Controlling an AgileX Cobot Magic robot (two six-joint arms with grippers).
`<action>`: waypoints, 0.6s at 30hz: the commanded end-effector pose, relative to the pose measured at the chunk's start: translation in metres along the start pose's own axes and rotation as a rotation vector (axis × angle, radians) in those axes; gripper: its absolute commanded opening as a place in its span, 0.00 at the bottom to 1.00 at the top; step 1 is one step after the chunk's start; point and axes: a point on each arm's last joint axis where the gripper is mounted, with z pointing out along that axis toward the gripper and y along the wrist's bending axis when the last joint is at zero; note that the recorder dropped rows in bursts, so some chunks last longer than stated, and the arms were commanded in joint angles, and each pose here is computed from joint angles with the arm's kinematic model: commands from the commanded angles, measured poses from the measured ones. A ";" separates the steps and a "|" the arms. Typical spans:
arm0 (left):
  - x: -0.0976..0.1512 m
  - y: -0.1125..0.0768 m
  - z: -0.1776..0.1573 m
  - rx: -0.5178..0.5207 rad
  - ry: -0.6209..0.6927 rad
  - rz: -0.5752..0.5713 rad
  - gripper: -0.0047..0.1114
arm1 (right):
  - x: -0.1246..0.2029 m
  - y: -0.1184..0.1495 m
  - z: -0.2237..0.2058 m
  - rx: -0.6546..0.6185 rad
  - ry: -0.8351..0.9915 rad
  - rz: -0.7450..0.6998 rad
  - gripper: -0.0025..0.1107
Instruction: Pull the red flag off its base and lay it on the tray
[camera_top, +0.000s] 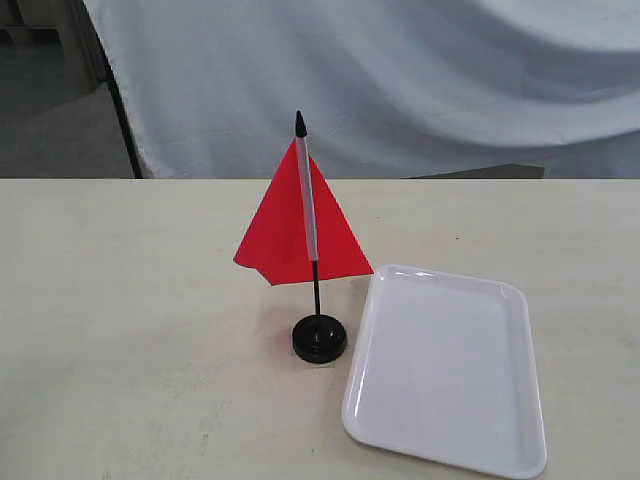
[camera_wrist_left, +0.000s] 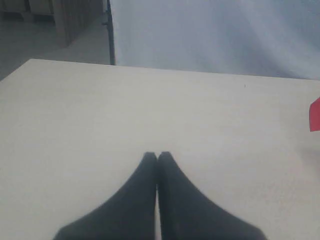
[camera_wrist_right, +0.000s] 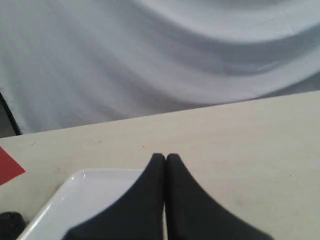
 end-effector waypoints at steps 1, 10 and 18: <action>0.001 0.000 0.000 0.004 -0.001 0.004 0.04 | -0.016 0.003 -0.002 -0.036 -0.187 -0.007 0.02; 0.001 0.000 0.000 0.004 -0.001 0.004 0.04 | -0.047 0.009 -0.014 -0.121 -0.545 0.042 0.02; 0.001 0.000 0.000 0.004 -0.001 0.004 0.04 | -0.053 0.011 -0.019 -0.223 -0.611 0.291 0.02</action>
